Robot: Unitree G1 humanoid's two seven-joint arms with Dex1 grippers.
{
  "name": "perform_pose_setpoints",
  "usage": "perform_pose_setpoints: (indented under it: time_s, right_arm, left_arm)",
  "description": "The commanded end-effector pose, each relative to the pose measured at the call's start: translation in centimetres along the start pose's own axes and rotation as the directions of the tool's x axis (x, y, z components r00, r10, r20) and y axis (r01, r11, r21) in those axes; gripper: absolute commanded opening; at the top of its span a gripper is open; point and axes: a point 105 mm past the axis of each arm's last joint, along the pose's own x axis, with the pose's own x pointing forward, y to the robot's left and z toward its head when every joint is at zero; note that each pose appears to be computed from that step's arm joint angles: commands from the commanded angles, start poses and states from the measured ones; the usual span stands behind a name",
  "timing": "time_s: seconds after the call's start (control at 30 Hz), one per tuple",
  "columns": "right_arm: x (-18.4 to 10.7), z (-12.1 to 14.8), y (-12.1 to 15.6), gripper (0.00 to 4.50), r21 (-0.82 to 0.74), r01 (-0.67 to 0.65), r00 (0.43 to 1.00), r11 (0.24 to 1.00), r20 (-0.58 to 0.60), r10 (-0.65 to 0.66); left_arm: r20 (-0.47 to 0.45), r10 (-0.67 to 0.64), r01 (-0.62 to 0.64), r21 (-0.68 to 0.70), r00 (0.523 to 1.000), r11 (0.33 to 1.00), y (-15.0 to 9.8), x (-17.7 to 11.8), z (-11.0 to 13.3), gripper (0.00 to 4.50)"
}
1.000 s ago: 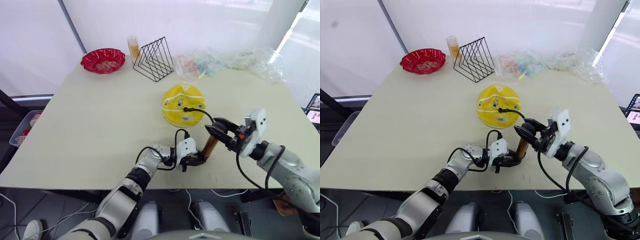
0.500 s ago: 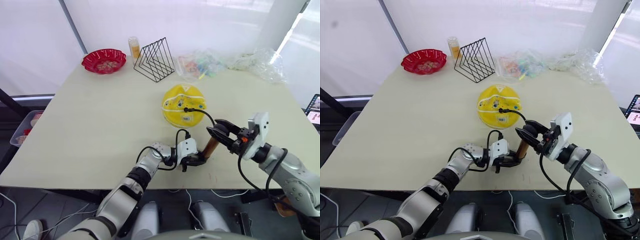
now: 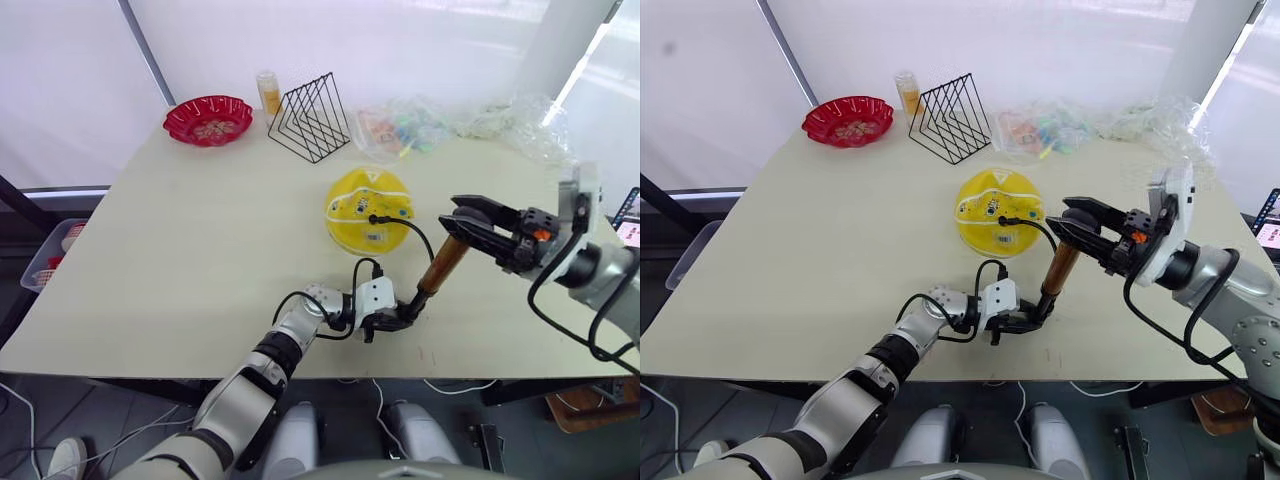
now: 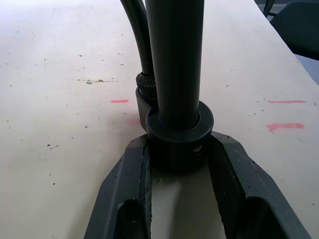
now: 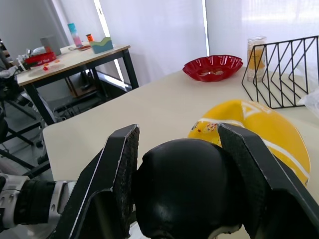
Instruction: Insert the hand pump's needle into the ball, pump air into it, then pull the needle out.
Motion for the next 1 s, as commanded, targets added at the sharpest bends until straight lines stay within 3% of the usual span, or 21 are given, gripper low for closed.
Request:
perform_pose_setpoints:
  time_s: [0.03, 0.13, 0.27, 0.33, 1.0]
  right_arm:
    - [-1.1, 3.2, -0.9, 2.03, -0.093, 0.078, 0.994, 0.993, 0.077, -0.071]
    - [-1.1, 3.2, -0.9, 2.03, -0.09, 0.079, 0.994, 0.993, 0.076, -0.072]
    - [-2.2, 6.9, -1.5, 2.03, -0.125, 0.093, 0.99, 0.988, 0.116, -0.078]
    - [-2.3, 7.5, -1.5, 2.03, -0.124, 0.091, 0.99, 0.988, 0.117, -0.077]
    - [-2.2, 10.0, -1.1, 2.03, -0.108, 0.075, 0.989, 0.991, 0.137, -0.06]
  left_arm:
    - [-0.138, -0.06, 0.05, -0.07, 0.989, 0.996, -1.9, -0.4, -3.9, 1.15]
    - [-0.138, -0.06, 0.05, -0.07, 0.989, 0.996, -1.9, -0.4, -3.9, 1.15]
    - [-0.135, -0.077, 0.068, -0.067, 0.988, 0.995, -2.2, -0.4, -4.0, 1.15]
    - [-0.13, -0.08, 0.071, -0.07, 0.988, 0.995, -2.3, -0.4, -4.0, 1.15]
    - [-0.137, -0.083, 0.072, -0.083, 0.987, 0.994, -2.8, -0.4, -4.6, 1.15]
